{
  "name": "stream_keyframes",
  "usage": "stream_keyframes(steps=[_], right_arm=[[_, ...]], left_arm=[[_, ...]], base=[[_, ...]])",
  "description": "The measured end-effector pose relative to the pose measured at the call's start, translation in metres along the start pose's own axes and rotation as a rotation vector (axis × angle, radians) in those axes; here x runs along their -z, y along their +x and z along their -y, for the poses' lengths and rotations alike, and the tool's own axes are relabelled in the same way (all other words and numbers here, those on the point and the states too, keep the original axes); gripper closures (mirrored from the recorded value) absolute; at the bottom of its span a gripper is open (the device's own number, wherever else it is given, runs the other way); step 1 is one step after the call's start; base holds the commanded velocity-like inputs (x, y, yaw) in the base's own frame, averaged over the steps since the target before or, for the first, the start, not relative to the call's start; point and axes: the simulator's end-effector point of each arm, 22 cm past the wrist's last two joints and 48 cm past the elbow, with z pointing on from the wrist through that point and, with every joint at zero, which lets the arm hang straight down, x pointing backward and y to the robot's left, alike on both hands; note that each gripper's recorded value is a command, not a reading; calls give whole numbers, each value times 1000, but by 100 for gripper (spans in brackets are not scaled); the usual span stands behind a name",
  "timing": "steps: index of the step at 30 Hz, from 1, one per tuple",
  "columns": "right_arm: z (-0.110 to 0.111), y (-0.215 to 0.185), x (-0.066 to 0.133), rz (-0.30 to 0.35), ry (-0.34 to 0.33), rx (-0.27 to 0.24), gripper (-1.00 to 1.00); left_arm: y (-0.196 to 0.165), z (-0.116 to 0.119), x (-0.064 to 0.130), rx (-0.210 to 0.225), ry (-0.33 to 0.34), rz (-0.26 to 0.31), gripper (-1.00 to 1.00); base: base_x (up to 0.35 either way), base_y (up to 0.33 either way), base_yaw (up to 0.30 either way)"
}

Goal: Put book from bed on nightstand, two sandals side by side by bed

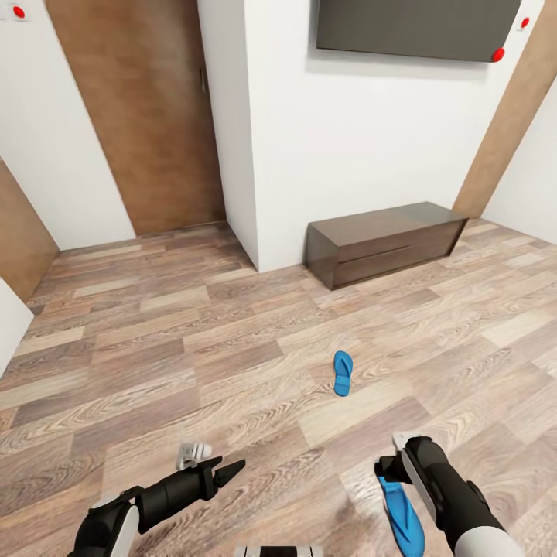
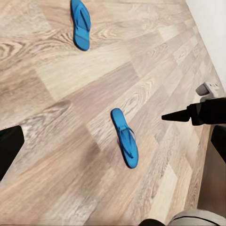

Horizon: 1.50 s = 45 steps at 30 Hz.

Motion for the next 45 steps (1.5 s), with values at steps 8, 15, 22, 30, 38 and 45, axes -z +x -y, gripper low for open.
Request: stream_keyframes(steps=[8,15,22,30,38,45], right_arm=[[-2,10,-13,-28,-1,3,-100],[-3,20,-24,-58,-1,6,-100],[-3,20,-29,-60,-7,3,-100],[-3,10,-25,-34,-5,4,-100],[-3,10,-25,-35,-4,4,-100],[-2,19,-34,-60,0,8,-100]], left_arm=[[8,-10,-3,31,-4,-10,-100],[2,-15,-2,61,11,12,-100],[-11,-24,5,28,-5,24,-100],[-22,-28,13,-8,-16,32,-100],[-23,-34,19,-20,-28,26,-100],[-15,-42,15,-3,-35,11,-100]], base=[[0,0,0],[0,0,0],[0,0,0],[0,0,0],[0,0,0],[0,0,0]])
